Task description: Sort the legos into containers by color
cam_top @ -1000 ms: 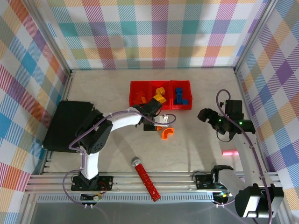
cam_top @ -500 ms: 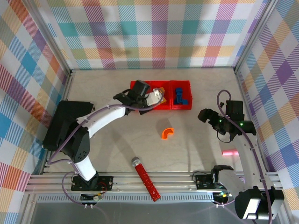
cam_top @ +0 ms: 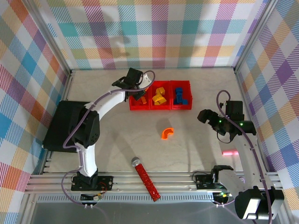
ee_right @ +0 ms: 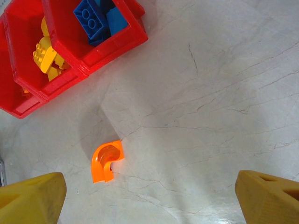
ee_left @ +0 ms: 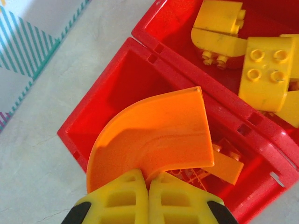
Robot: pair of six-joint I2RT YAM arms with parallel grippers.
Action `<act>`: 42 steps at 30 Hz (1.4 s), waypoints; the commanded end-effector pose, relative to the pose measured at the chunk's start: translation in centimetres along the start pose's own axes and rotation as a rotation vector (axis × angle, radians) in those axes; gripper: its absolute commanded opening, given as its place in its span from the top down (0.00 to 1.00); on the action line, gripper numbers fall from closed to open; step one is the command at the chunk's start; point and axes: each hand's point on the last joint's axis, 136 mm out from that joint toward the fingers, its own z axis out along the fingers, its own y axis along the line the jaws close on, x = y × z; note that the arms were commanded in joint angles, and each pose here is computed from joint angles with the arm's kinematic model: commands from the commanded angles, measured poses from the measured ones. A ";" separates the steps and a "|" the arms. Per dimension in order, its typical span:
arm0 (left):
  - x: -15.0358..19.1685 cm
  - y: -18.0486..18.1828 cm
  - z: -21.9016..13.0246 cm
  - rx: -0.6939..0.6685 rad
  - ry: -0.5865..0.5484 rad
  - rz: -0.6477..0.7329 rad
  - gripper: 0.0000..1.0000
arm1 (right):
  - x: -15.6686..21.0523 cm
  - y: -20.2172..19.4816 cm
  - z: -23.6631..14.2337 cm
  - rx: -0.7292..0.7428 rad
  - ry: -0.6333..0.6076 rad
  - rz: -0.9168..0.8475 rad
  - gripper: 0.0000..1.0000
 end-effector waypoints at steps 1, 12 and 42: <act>0.0 0.7 1.1 0.008 0.007 -0.034 1.00 | 0.0 0.5 -1.0 -0.017 -0.006 -0.024 0.06; 1.1 1.3 2.4 0.004 0.013 -0.061 0.66 | 0.4 0.7 -1.0 -0.032 0.014 -0.025 0.06; 4.0 -17.1 -10.2 0.348 0.100 -0.529 0.00 | 2.4 1.7 -1.1 -0.129 0.057 0.026 0.06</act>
